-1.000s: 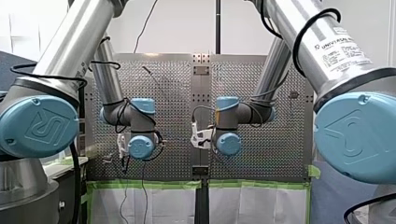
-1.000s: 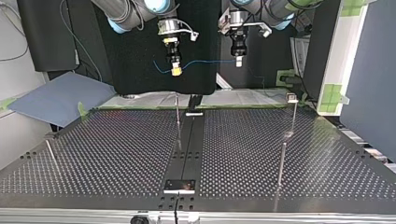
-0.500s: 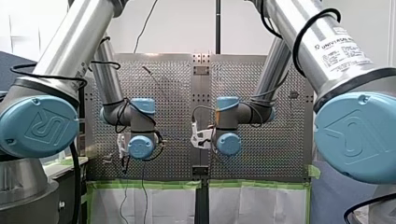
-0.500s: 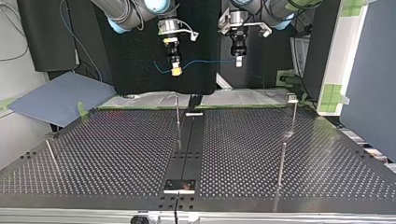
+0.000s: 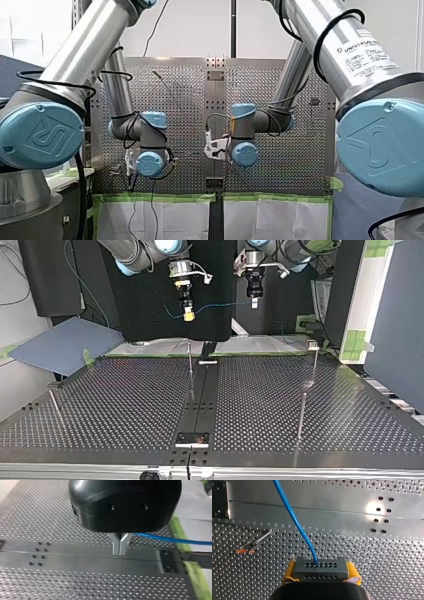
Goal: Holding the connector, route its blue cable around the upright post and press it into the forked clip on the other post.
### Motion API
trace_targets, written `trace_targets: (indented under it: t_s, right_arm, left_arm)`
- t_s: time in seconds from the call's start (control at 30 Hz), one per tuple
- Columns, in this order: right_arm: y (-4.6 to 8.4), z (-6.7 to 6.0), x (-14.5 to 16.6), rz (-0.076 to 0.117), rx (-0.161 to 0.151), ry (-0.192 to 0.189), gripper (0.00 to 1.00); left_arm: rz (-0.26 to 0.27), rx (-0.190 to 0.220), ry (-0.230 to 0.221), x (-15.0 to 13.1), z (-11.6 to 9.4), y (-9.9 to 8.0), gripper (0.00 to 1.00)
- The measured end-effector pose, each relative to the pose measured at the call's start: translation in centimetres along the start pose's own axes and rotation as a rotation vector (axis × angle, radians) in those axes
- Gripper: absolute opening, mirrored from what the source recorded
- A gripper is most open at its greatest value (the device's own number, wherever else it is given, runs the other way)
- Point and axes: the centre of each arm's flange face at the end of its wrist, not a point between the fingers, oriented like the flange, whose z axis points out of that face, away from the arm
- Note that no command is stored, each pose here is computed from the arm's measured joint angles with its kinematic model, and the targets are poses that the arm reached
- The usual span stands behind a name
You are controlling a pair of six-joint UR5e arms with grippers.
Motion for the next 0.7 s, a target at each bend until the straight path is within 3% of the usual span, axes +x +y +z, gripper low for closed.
trace_targets:
  t_s: [0.2, 0.47, 0.7]
  right_arm:
    - [0.0, 0.0, 0.0, 0.000, 0.000, 0.000, 0.00]
    - [-0.1, 0.0, -0.1, 0.002, 0.000, -0.003, 0.00]
    - [-2.7, 0.2, -1.9, -0.005, 0.012, -0.059, 0.00]
  left_arm:
    - [0.027, -0.002, 0.040, 1.8, -0.4, 0.3, 0.00]
    - [0.031, -0.002, 0.048, 2.2, -0.5, 0.4, 0.00]
    - [0.031, -0.002, 0.048, 2.2, -0.5, 0.4, 0.00]
